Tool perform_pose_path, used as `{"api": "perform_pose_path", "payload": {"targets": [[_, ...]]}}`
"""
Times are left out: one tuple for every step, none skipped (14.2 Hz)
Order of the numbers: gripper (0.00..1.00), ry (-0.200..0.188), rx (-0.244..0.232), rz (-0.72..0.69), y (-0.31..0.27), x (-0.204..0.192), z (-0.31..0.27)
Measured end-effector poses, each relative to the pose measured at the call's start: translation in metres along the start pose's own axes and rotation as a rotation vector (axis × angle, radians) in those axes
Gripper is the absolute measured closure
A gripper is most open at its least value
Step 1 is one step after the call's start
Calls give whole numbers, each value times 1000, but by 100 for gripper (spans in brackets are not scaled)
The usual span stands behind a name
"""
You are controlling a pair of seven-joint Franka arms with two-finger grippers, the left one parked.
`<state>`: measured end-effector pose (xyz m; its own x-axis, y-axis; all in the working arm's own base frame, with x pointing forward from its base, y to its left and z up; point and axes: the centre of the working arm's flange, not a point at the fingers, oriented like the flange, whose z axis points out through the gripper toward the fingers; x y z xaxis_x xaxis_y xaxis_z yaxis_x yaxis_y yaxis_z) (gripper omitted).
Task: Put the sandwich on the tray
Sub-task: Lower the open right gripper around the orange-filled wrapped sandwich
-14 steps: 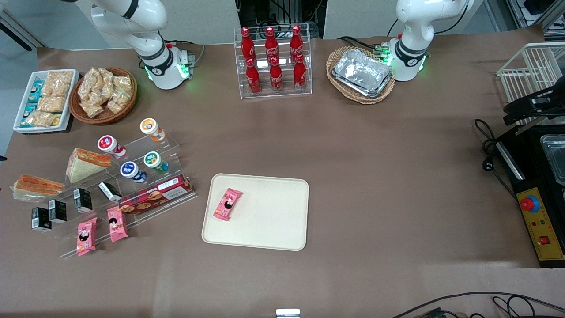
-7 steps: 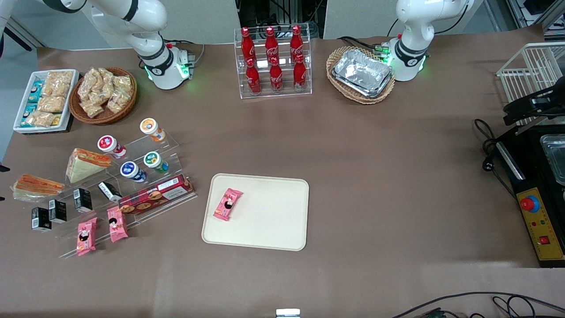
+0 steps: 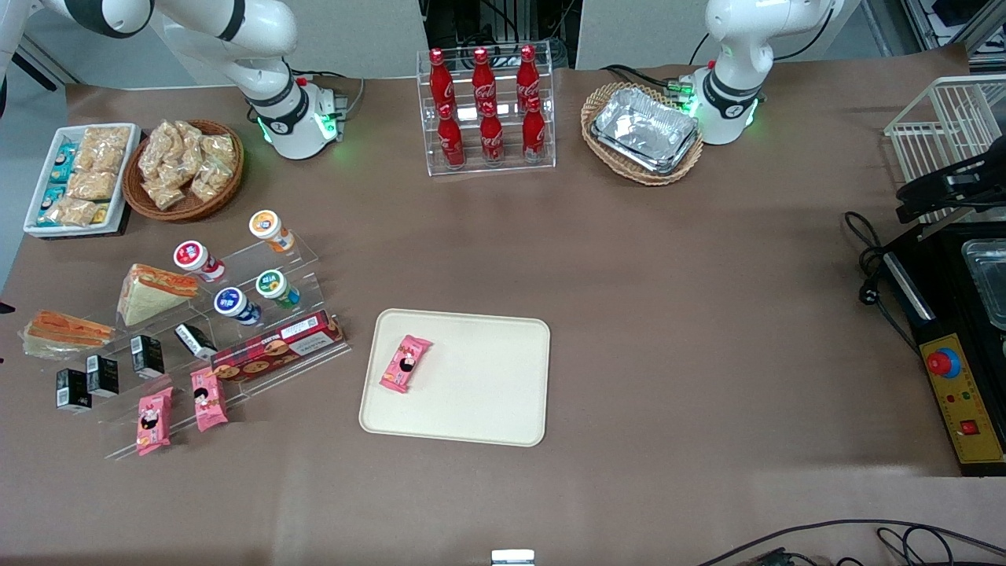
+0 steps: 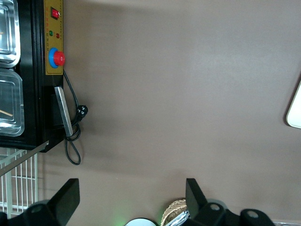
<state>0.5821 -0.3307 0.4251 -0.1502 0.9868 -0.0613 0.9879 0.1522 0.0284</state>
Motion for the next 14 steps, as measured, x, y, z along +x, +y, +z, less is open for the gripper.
{"api": "perform_pose_path", "payload": {"targets": [[0,9,-4,-1,0,-1,6],[0,17,-12,-3,0,-2,12],[0,21,-16,-1,0,-2,18],[0,23,-17,1,0,-2,22],[0,26,-15,2,-1,-2,27],[0,31,-12,4,-1,-1,30],[0,37,-12,8,-2,-1,34],[0,41,-11,10,-3,0,38],[0,44,-8,10,-5,0,41],[0,45,-6,11,-6,1,44],[0,44,-6,13,-7,1,47],[0,42,-6,14,-8,2,51],[0,40,-8,16,-9,2,53],[0,41,-9,15,-9,3,55]]}}
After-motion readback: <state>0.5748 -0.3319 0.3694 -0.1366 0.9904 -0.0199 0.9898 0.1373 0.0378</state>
